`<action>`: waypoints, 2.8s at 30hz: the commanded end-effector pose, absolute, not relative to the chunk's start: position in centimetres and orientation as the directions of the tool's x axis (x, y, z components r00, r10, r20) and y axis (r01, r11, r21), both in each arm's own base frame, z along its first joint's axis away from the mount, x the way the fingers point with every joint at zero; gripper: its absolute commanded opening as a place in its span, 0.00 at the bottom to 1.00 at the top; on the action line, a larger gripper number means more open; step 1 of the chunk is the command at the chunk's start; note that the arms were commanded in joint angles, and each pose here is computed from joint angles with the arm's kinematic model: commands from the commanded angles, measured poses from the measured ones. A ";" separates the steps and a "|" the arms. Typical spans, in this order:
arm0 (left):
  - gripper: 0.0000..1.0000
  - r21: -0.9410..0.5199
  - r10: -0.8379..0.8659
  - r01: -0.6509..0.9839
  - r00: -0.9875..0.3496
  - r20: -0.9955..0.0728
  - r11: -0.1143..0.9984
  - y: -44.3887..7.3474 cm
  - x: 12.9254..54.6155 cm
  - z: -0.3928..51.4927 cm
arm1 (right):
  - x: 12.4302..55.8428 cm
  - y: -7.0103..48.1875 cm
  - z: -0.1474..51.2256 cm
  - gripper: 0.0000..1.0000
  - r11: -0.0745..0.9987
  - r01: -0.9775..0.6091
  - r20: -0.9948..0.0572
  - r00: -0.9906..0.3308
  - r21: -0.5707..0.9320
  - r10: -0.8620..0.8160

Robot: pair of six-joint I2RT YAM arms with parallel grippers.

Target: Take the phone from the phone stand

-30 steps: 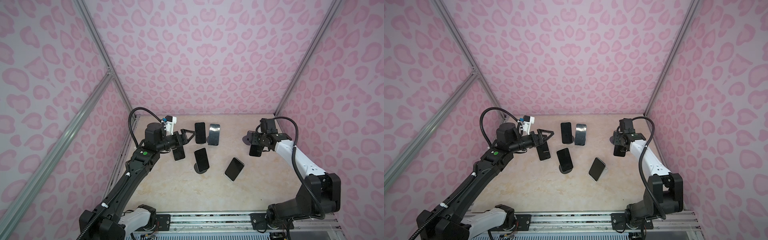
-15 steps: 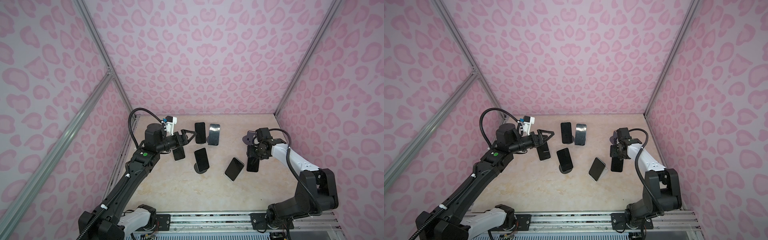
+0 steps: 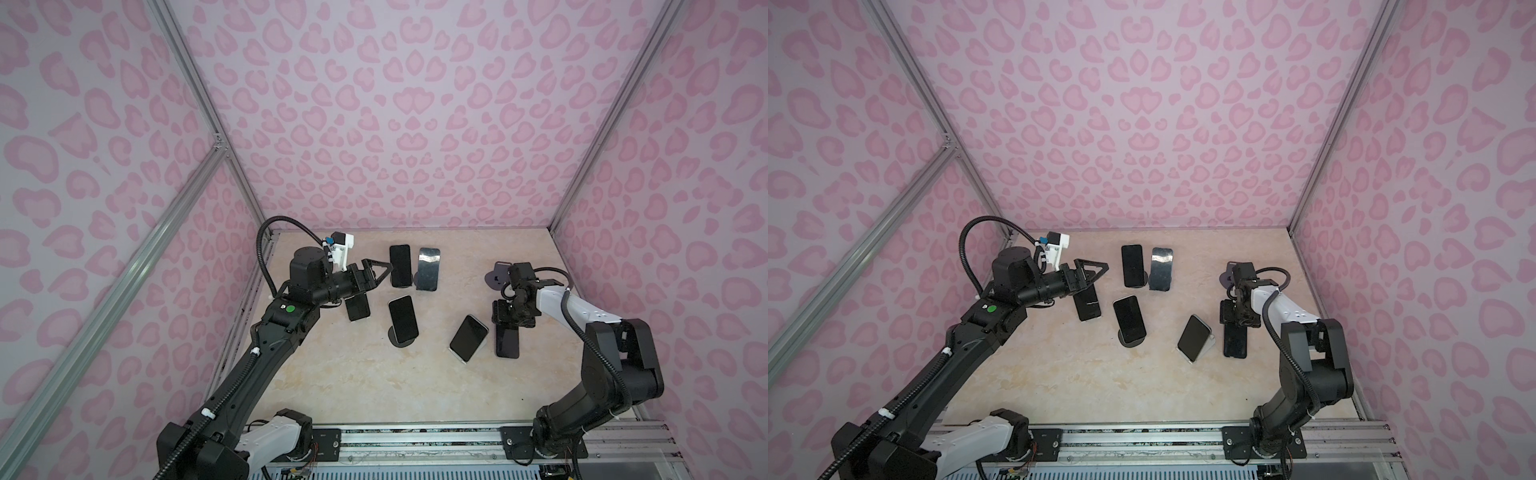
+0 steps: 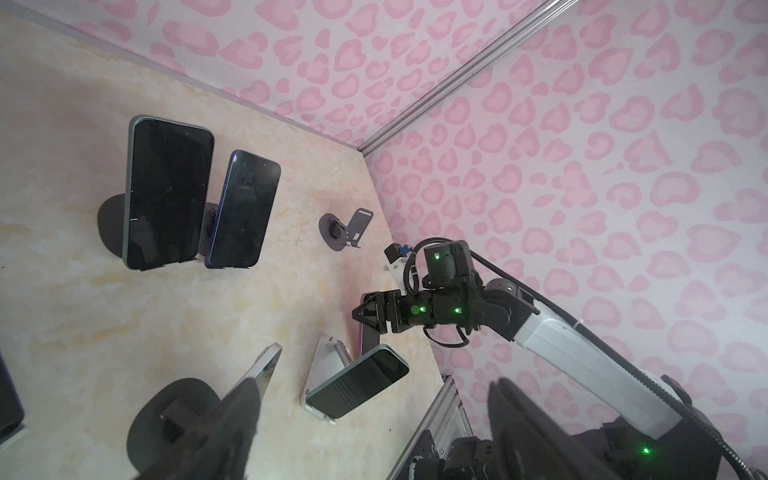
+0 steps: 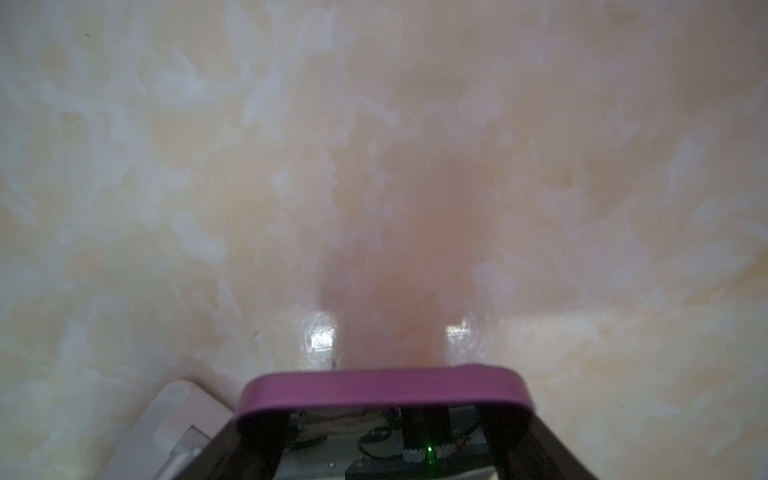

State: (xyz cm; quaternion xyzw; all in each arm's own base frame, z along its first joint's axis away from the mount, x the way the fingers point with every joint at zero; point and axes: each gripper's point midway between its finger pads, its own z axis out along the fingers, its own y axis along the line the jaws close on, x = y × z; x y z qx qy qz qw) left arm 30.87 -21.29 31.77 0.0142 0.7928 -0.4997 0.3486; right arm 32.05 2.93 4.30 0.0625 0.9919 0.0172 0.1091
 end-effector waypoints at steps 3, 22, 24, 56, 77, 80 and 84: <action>0.89 -0.771 -0.328 0.405 -0.734 -0.595 0.492 -21.3 31.0 32.5 | 31.8 3.5 2.8 0.60 0.991 0.114 -0.170 -0.978 0.067 0.124; 0.89 -0.770 -0.330 0.406 -0.731 -0.597 0.492 -21.3 30.9 32.6 | 31.1 4.0 1.0 0.73 0.997 0.073 -0.111 -0.991 -0.006 0.071; 0.89 -0.768 -0.333 0.408 -0.727 -0.601 0.494 -21.2 30.9 32.7 | 31.2 4.1 0.9 0.76 0.997 0.072 -0.112 -0.991 -0.006 0.071; 0.89 -0.743 -0.319 0.399 -0.719 -0.617 0.537 -21.0 31.6 31.7 | 32.2 1.8 10.2 0.77 0.966 0.254 -0.353 -0.900 0.051 0.255; 0.88 -0.706 -0.374 0.368 -0.651 -0.661 0.605 -18.5 32.2 32.5 | 25.1 7.6 8.1 0.00 0.771 0.274 -0.377 -0.748 0.575 0.547; 0.88 -0.709 -0.383 0.357 -0.651 -0.656 0.608 -18.3 32.3 32.4 | 24.9 8.4 7.2 0.00 0.746 0.280 -0.377 -0.724 0.605 0.577; 0.88 -0.712 -0.387 0.346 -0.653 -0.650 0.611 -18.1 32.6 32.1 | 24.6 8.5 6.2 0.00 0.732 0.303 -0.373 -0.706 0.610 0.602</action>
